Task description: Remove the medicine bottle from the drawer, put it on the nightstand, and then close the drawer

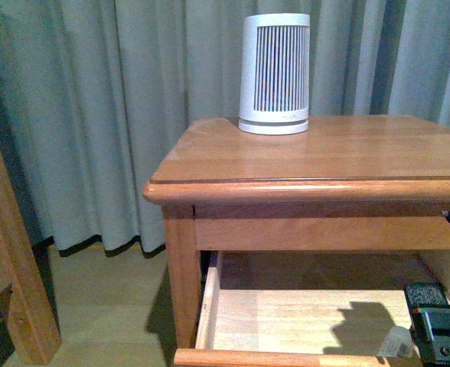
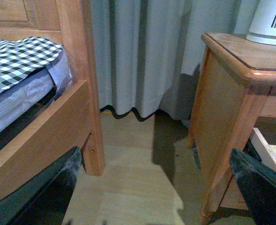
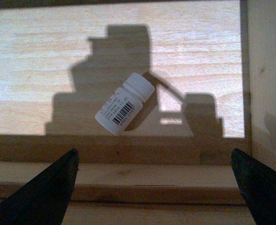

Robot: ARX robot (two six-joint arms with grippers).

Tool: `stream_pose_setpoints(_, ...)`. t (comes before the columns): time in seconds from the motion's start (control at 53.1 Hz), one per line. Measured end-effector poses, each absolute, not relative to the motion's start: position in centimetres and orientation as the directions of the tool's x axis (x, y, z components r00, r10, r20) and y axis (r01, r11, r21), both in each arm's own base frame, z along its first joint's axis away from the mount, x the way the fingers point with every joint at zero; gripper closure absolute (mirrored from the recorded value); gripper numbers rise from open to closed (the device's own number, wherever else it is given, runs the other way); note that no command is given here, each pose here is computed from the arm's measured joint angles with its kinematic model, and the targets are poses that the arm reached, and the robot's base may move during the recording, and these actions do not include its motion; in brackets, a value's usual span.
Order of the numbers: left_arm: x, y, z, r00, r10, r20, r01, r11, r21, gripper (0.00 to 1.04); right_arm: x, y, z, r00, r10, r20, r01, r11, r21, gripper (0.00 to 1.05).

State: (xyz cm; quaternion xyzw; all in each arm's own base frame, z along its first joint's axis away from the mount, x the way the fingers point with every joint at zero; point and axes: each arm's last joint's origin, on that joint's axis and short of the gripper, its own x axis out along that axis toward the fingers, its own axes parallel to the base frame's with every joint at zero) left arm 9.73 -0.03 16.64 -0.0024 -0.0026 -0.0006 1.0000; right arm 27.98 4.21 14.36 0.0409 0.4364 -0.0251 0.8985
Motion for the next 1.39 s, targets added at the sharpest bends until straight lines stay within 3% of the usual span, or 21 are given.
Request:
stream_pose_setpoints(0.565, 9.7, 0.0, 16.6, 1.000, -0.001, 0.005, 0.001, 1.000, -0.005, 0.07, 25.1, 6.4, 15.6, 0.560, -0.044, -0.827, 0.159, 0.986, 0.055, 0.07)
stream_pose_setpoints(1.074, 9.7, 0.0, 16.6, 1.000, -0.001, 0.005, 0.001, 1.000, -0.005, 0.07, 31.1, 5.2, 17.2, 0.530, -0.087, -0.844, 0.302, 0.949, 0.091, 0.07)
stream_pose_setpoints(1.394, 9.7, 0.0, 16.6, 1.000, -0.001, 0.005, 0.001, 1.000, -0.005, 0.07, 32.9, 6.0, 14.1, 0.438, -0.091, -0.895, 0.341, 0.937, 0.072, 0.07)
